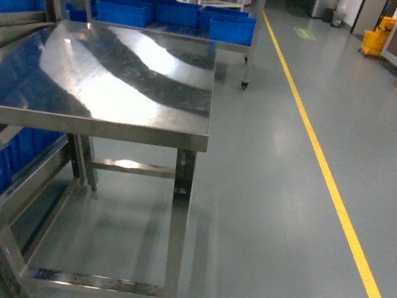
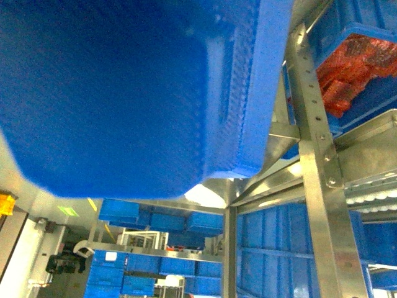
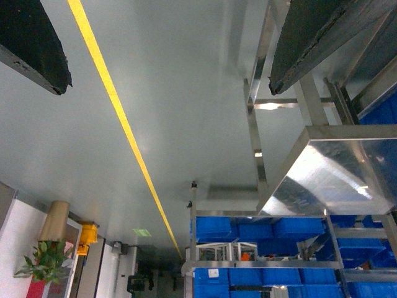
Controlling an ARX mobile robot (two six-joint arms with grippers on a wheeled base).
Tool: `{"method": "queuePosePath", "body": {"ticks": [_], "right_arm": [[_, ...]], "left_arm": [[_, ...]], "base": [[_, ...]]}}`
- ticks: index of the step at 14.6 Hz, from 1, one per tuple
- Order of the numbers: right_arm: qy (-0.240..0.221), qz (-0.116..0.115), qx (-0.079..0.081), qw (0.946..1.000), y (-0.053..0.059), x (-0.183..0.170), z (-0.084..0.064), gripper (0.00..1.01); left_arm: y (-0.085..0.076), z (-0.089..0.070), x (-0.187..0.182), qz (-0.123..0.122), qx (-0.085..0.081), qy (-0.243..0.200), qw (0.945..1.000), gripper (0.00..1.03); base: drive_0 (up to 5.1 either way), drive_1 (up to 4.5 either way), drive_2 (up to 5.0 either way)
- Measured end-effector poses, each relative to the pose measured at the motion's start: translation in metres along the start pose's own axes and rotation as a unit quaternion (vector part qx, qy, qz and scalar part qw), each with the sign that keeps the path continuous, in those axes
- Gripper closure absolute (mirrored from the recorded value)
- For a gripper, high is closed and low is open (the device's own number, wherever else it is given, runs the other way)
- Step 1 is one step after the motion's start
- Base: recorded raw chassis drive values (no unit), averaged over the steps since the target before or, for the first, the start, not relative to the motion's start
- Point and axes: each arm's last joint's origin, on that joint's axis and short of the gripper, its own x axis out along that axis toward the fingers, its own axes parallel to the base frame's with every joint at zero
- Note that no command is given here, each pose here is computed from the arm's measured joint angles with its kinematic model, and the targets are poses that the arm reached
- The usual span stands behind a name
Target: Pick blue part to blue bin on bottom shelf
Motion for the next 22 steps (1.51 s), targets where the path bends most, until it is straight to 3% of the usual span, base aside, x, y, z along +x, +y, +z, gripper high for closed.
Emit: {"method": "queuePosePath", "body": {"ticks": [22], "right_arm": [[0.002, 0.0, 0.0, 1.0, 0.0, 0.0, -0.0004, 0.03]], "left_arm": [[-0.0001, -0.0001, 0.0001, 0.0, 0.0, 0.0, 1.0, 0.6]], "base": [[-4.9, 2.46, 2.5]]}}
